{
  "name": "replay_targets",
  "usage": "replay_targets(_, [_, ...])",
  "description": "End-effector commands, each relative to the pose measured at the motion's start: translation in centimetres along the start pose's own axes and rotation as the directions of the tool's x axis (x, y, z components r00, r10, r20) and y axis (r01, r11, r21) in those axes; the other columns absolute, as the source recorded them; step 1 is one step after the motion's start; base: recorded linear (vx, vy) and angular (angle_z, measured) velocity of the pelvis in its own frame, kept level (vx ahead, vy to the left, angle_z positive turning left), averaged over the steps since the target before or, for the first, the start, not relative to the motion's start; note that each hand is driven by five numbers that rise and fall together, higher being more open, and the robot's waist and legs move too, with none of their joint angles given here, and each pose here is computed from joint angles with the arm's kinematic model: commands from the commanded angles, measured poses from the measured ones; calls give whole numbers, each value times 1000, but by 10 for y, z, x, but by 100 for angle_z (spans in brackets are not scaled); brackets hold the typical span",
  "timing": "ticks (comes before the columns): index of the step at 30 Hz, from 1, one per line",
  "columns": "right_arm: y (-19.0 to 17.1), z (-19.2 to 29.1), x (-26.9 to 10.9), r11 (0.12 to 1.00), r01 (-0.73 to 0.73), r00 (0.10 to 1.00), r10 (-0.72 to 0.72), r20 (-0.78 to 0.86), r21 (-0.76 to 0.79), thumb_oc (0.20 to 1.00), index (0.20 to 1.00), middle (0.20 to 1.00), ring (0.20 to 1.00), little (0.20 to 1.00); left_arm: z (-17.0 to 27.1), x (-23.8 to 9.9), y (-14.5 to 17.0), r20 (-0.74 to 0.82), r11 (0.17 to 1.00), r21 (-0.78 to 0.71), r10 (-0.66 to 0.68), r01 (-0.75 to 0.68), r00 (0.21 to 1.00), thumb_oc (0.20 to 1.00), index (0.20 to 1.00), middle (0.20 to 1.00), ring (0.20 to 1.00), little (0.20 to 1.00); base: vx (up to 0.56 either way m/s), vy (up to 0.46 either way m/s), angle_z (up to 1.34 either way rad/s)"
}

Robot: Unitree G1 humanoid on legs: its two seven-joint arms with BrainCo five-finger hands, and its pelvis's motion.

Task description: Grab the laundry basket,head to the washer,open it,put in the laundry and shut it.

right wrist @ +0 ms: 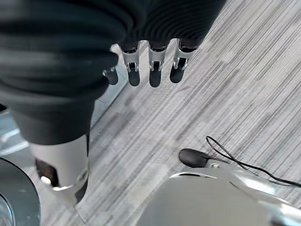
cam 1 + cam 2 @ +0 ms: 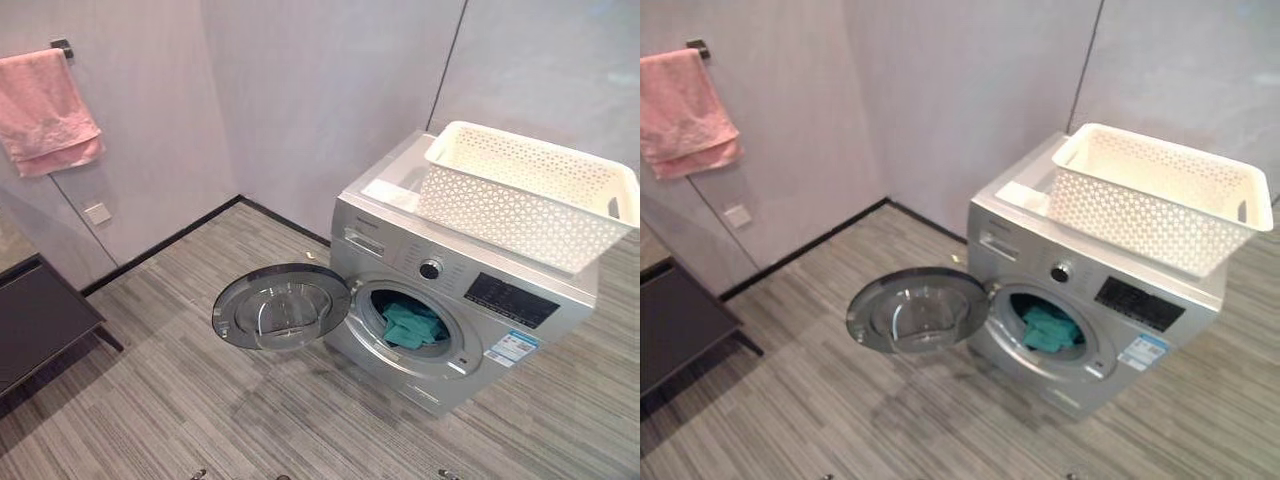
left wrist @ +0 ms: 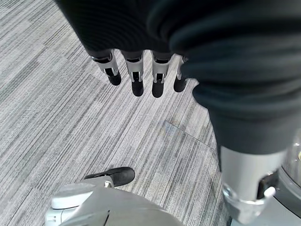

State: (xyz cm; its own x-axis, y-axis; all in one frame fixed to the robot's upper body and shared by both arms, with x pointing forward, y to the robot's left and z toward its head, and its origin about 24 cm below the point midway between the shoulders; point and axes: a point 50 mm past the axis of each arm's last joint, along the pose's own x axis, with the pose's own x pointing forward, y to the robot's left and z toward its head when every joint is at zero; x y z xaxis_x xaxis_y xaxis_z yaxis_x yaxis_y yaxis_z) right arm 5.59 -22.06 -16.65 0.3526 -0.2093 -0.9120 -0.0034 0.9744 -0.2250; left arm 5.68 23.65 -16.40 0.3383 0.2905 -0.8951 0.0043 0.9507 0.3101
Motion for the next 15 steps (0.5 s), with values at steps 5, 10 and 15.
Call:
replay_targets(5, [-27,1,2,984,96,995,-96,-9,152,1000,1000,1000,1000,1000,-1,1,-12,-25,999,-24,-41,40,999,1000,1000,1000,1000,1000,12,16,-9])
replay_targets(10, [-26,-5,1,954,96,995,-91,-31,282,1000,1000,1000,1000,1000,9,1,-22,9,994,76,-82,81,997,1000,1000,1000,1000,1000,34,21,-15])
replay_targets(15, [-31,-13,-1,931,114,993,-100,-57,348,1000,1000,1000,1000,1000,35,4,-29,99,988,111,-119,108,988,1000,1000,1000,1000,1000,29,20,-24])
